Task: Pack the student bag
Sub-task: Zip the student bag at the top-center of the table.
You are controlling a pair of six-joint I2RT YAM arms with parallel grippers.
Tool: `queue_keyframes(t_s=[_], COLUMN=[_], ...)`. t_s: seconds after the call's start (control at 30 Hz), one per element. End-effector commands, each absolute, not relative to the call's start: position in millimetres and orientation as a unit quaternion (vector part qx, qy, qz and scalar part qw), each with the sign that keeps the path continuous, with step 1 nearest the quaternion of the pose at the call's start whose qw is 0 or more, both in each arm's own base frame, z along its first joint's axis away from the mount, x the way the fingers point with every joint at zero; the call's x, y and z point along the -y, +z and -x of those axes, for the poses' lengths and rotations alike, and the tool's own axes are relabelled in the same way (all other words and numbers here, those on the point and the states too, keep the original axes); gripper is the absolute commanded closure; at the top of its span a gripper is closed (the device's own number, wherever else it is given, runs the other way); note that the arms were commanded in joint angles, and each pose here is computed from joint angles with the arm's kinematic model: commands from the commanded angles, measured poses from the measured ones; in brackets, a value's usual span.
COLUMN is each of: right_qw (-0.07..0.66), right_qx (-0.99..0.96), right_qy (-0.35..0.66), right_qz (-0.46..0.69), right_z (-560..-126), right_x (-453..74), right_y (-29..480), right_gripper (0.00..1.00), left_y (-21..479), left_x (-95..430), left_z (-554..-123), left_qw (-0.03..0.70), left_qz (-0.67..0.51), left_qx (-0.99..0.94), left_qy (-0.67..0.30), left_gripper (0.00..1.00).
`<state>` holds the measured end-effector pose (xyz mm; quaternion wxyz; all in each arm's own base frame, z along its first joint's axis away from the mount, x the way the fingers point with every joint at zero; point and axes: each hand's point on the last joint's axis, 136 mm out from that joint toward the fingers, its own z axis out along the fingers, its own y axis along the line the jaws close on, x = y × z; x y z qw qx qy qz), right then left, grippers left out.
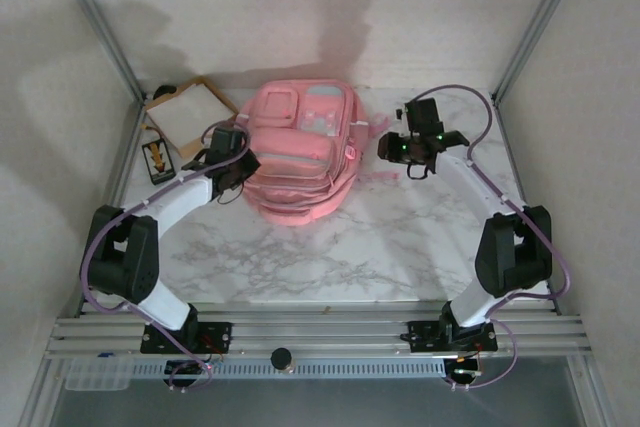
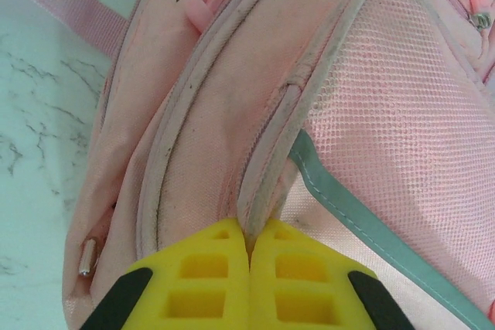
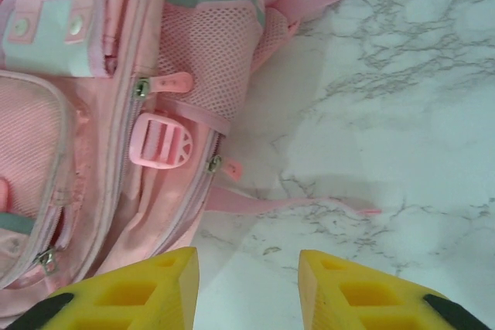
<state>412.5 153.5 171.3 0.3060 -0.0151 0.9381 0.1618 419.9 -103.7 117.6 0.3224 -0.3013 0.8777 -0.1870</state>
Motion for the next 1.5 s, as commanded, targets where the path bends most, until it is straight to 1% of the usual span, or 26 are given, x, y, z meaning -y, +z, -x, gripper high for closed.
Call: queue_keyframes(t_s=[0.0,0.13,0.33,0.43,0.5,0.57,0.8,0.93,1.13,1.23,1.37,1.47], right_qw=[0.304,0.301,0.285,0.284,0.280,0.286,0.272,0.286,0.304,0.295,0.293,0.281], right_qx=[-0.932,-0.911,-0.878,-0.877,-0.872,-0.871,-0.868,-0.860,-0.863,-0.869,-0.869,-0.874], right_qy=[0.188,0.226,0.260,0.248,0.247,0.233,0.232,0.223,0.217,0.213,0.230,0.239], right_qz=[0.058,0.171,0.283,0.298,0.318,0.326,0.346,0.358,0.339,0.335,0.325,0.316], right_z=[-400.7,-384.7,-370.2,-374.2,-373.2,-377.9,-379.8,-369.1,-359.9,-358.1,-351.8,-349.5], right_x=[-182.7,-234.1,-280.6,-286.4,-294.1,-297.7,-307.3,-312.2,-302.8,-301.2,-306.7,-315.5], right_y=[165.7,150.3,129.3,117.2,111.2,108.5,96.6,110.4,124.8,120.7,128.0,123.3], right_gripper=[0.59,0.53,0.56,0.58,0.63,0.67,0.73,0.70,0.67,0.66,0.61,0.60], left_y=[121.0,124.9,134.8,135.6,136.3,137.1,136.6,137.3,140.2,139.1,139.6,139.9], left_x=[89.6,90.4,83.0,81.8,81.0,81.0,78.4,77.4,74.9,75.2,76.0,72.8], left_z=[-423.8,-426.3,-435.2,-436.6,-437.1,-437.3,-437.7,-437.5,-437.5,-437.3,-436.6,-436.4], left_qw=[0.332,0.334,0.336,0.337,0.337,0.338,0.338,0.338,0.342,0.340,0.341,0.343], left_qz=[0.303,0.306,0.316,0.316,0.316,0.316,0.318,0.320,0.323,0.323,0.322,0.325], left_qx=[-0.879,-0.876,-0.871,-0.871,-0.870,-0.869,-0.868,-0.867,-0.864,-0.865,-0.865,-0.863], left_qy=[-0.159,-0.165,-0.167,-0.171,-0.172,-0.174,-0.175,-0.178,-0.178,-0.179,-0.182,-0.177], left_gripper=[1.00,1.00,1.00,1.00,1.00,1.00,1.00,1.00,1.00,1.00,1.00,1.00])
